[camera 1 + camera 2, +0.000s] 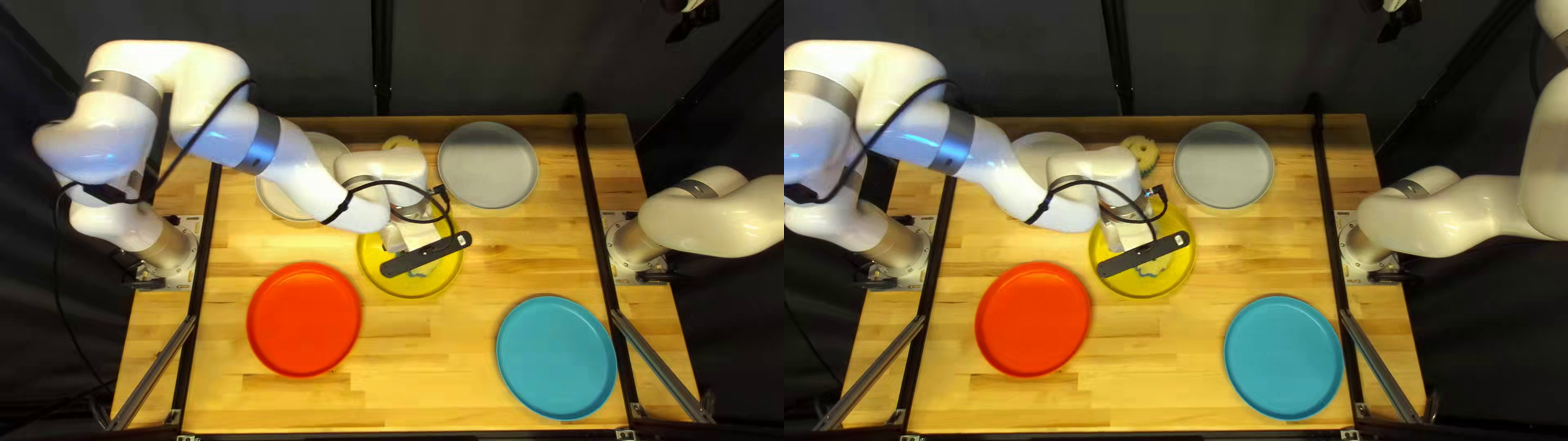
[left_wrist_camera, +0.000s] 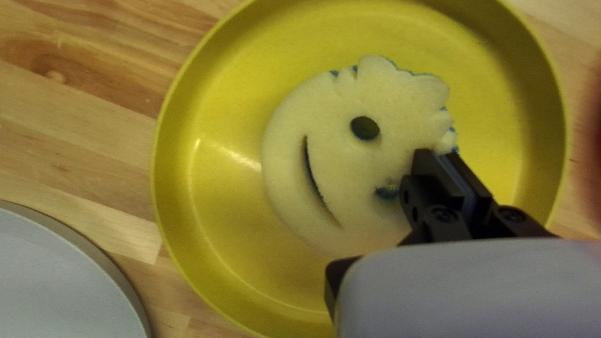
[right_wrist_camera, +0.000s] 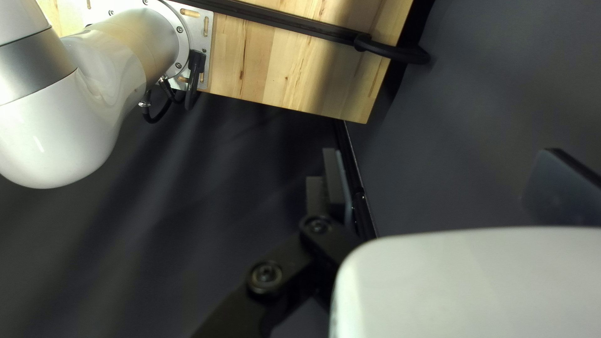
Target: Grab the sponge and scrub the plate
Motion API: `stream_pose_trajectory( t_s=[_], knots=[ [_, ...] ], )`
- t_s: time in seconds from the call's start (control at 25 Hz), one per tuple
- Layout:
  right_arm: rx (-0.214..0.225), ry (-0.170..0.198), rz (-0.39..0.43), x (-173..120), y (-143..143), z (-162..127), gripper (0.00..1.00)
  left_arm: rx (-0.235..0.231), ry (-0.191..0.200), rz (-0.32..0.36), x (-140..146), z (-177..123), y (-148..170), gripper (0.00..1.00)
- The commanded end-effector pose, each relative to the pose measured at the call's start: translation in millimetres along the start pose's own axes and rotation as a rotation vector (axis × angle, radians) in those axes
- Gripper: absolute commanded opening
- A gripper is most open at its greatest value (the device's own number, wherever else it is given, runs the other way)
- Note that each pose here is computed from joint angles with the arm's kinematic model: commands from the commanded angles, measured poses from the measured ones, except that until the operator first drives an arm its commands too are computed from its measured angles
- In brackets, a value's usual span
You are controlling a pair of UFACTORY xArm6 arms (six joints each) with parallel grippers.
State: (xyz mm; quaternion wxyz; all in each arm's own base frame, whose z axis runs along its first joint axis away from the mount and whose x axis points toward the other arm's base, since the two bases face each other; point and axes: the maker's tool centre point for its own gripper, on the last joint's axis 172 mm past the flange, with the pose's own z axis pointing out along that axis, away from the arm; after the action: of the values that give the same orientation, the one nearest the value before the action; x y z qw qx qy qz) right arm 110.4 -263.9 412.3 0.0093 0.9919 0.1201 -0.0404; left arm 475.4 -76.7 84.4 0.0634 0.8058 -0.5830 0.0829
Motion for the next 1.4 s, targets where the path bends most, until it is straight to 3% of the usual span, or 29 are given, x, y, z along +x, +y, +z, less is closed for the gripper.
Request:
stream_pose_trajectory(
  t_s=[0.04, 0.28, 0.52, 1.16, 1.4],
  knots=[
    [0.000, 0.000, 0.000, 0.0, 0.0, 0.0, 1.00, 0.003, -0.001, 0.082, 11.9, -6.5, 29.3, 0.00],
    [0.000, 0.000, 0.000, 0.0, 0.0, 0.0, 1.00, -0.006, 0.006, 0.202, 27.0, -20.6, 71.5, 0.00],
    [0.000, 0.000, 0.000, 0.0, 0.0, 0.0, 1.00, -0.048, 0.006, 0.255, 34.0, -10.8, 107.0, 0.00],
    [0.000, 0.000, 0.000, 0.0, 0.0, 0.0, 1.00, -0.046, -0.024, 0.252, 44.6, 31.8, 153.1, 0.00],
    [0.000, 0.000, 0.000, 0.0, 0.0, 0.0, 1.00, -0.069, -0.030, 0.244, 51.2, 37.2, 176.9, 0.00]
  ],
)
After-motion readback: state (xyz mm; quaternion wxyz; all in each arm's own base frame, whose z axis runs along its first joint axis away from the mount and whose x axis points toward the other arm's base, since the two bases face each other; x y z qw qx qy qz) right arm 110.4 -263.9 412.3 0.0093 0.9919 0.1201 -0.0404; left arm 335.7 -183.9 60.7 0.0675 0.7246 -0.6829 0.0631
